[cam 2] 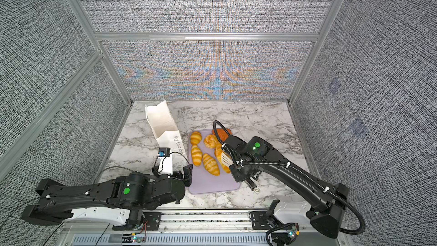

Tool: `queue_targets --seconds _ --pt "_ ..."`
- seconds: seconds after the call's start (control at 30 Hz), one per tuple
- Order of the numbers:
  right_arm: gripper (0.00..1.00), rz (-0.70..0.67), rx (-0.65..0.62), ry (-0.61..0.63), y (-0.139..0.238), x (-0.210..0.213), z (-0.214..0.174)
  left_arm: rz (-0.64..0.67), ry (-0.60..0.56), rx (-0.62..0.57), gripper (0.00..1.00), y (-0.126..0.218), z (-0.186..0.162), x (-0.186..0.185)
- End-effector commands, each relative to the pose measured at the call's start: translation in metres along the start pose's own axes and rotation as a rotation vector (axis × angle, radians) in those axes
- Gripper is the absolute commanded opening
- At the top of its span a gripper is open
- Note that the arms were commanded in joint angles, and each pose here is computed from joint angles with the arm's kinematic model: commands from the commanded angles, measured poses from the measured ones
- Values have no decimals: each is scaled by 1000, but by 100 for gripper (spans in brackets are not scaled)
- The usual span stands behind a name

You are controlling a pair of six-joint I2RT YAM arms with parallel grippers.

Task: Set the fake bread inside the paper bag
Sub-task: 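Lift the croissant in the tongs toward the bag while left grasps the bag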

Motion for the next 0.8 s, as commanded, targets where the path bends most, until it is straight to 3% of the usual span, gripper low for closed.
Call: queue_targets --seconds 0.0,0.77 --pt "30 5 -20 20 8 1 5 -12 -42 -17 99 8 14 0" --pt "29 133 -406 143 95 32 115 -55 -96 -182 99 53 115 -6"
Point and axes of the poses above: each gripper's point midway between its finger pads, its own y axis back along the fingers, its own x axis along the line the jaws close on, z = x × y, the point moved 3 cm from there along y, back along the fingers, and after that the axes turned 7 degrees about y, right-handed, at the moved point
